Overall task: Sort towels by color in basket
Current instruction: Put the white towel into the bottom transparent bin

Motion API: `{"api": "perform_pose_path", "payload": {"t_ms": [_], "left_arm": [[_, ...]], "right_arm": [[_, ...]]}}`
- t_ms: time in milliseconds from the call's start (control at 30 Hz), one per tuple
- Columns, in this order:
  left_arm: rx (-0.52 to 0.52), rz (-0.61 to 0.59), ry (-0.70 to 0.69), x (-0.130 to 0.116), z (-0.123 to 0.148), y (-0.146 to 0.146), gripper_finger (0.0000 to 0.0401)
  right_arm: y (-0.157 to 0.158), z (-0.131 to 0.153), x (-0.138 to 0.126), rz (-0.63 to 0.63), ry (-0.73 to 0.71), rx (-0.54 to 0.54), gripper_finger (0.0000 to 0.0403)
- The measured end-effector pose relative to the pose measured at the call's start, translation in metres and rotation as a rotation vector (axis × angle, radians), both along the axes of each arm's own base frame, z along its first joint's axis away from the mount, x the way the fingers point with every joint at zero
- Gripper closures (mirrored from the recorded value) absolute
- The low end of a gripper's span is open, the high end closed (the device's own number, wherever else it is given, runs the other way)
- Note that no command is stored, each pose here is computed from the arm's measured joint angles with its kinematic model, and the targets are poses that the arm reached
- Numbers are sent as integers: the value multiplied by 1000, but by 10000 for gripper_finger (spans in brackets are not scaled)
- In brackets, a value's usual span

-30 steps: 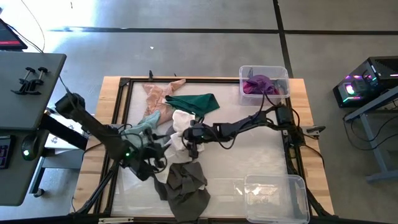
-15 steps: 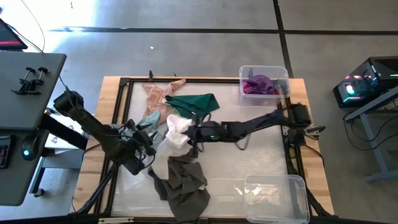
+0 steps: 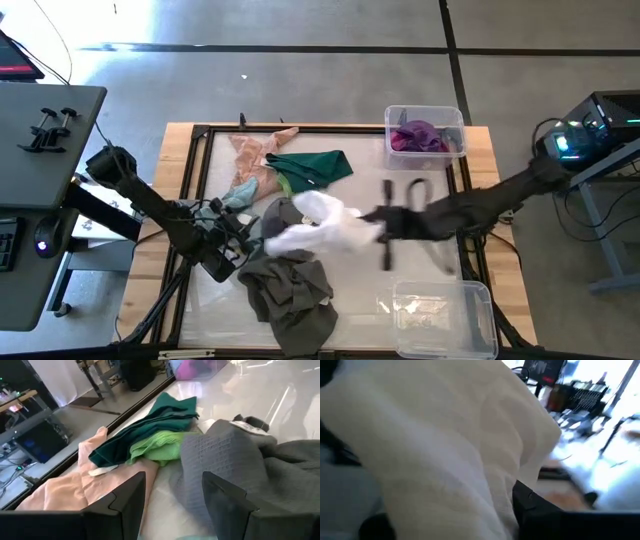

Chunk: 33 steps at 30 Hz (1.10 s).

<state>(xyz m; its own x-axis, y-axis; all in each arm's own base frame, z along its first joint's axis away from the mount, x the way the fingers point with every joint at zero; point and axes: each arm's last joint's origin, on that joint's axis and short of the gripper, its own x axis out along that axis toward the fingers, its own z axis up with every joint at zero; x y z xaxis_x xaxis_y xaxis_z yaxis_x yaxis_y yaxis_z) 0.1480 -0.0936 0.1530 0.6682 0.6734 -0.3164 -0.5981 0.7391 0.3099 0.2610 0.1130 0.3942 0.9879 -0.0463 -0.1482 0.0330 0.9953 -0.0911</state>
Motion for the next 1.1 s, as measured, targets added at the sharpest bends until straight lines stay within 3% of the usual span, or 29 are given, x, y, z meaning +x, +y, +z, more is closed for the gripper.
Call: {"api": "perform_pose_path", "payload": {"t_ms": [67, 200, 300, 600, 833, 933, 1100], "left_arm": [[10, -12, 7, 2, 0, -1, 217], [28, -31, 14, 4, 1, -3, 217], [49, -32, 0, 5, 2, -4, 217], [121, 0, -28, 8, 5, -1, 217], [132, 9, -17, 9, 5, 1, 217], [127, 10, -23, 10, 5, 1, 217], [131, 7, -19, 10, 5, 1, 217]], "right_arm": [[2, 11, -27, 36, 5, 128, 394], [3, 21, -78, 271, 151, 393, 395], [8, 20, -105, 277, 255, 563, 396], [43, -20, -138, -3, 666, 908, 397], [77, -54, -142, -305, 974, 1103, 397], [95, -72, -134, -421, 1139, 1138, 397], [122, -103, -126, -547, 1433, 1090, 393]]}}
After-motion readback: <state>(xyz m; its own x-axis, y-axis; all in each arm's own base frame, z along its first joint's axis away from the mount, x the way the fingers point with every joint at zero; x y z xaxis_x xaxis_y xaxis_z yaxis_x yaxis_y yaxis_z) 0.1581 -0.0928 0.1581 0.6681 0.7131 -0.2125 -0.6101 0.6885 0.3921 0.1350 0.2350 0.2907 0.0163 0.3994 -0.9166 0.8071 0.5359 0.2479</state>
